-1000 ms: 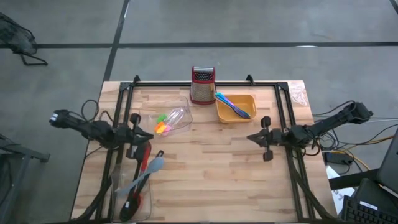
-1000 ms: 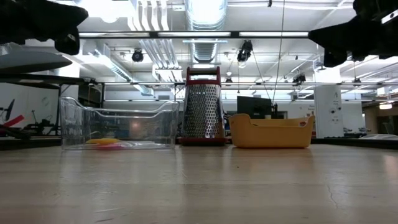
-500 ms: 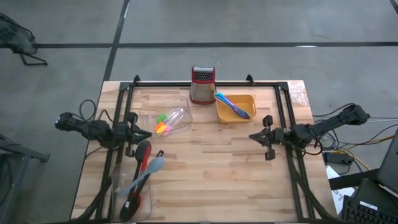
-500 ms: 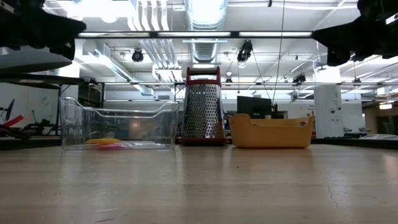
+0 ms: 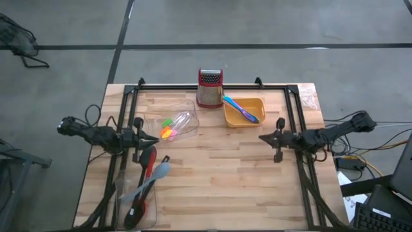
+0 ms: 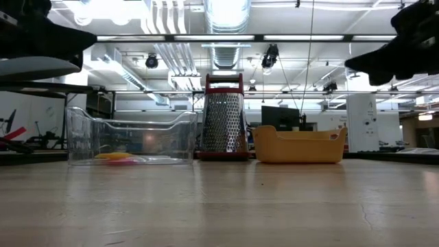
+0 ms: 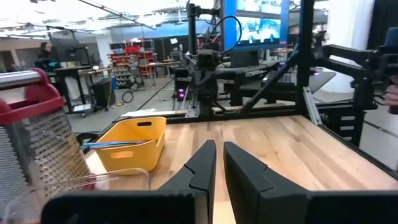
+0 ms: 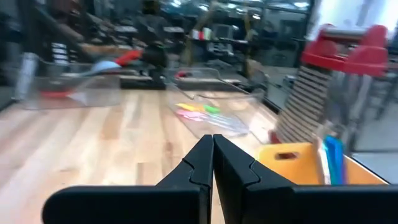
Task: Pick & Place Kitchen Items
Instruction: Return to Home Position
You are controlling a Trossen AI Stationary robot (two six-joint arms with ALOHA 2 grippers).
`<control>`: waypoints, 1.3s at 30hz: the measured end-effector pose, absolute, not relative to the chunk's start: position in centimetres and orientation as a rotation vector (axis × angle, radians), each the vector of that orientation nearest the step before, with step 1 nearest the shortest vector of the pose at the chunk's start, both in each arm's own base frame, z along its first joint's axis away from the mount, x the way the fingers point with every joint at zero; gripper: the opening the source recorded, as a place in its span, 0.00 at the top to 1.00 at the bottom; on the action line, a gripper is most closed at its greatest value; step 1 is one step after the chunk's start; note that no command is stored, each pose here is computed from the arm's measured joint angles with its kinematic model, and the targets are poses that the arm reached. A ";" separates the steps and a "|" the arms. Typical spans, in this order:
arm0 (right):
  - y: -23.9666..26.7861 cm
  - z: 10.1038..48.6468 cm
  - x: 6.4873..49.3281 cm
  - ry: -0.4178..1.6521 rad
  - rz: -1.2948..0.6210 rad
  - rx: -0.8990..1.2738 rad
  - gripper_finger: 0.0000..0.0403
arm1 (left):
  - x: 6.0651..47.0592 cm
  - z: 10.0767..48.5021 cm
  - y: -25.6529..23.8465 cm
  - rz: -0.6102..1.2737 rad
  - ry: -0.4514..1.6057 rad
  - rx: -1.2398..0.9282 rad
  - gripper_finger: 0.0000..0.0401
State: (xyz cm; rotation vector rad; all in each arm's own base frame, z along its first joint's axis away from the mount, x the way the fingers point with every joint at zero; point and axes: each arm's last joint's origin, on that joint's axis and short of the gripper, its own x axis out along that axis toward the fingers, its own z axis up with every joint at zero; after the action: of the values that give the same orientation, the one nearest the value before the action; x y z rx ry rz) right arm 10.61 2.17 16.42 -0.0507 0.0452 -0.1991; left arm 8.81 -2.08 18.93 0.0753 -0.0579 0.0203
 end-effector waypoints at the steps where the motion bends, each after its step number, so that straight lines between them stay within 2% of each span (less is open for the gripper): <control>1: 2.2 16.5 10.5 0.037 -0.175 -0.049 0.98 | 8.8 18.9 -2.0 0.032 -0.057 0.075 0.90; 10: 2.5 17.8 9.4 -0.085 0.058 -0.032 0.98 | 8.7 19.4 -2.0 0.050 -0.069 0.072 0.90; 18: 2.3 19.0 8.9 -0.080 0.050 -0.044 0.98 | 8.7 19.4 -2.0 0.049 -0.071 0.077 0.90; 24: 2.4 17.3 9.2 -0.034 0.048 -0.084 0.98 | 9.0 18.5 -2.2 -0.010 -0.081 0.084 0.90; 39: 2.4 17.2 9.2 -0.036 0.052 -0.049 0.98 | 9.3 17.3 -2.0 0.097 -0.063 0.104 0.90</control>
State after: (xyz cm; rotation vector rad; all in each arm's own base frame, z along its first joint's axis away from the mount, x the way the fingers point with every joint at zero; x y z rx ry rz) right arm 9.25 2.40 17.24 -0.0487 -0.0355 0.0520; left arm 9.31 -2.04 17.28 0.1042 -0.0631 0.0967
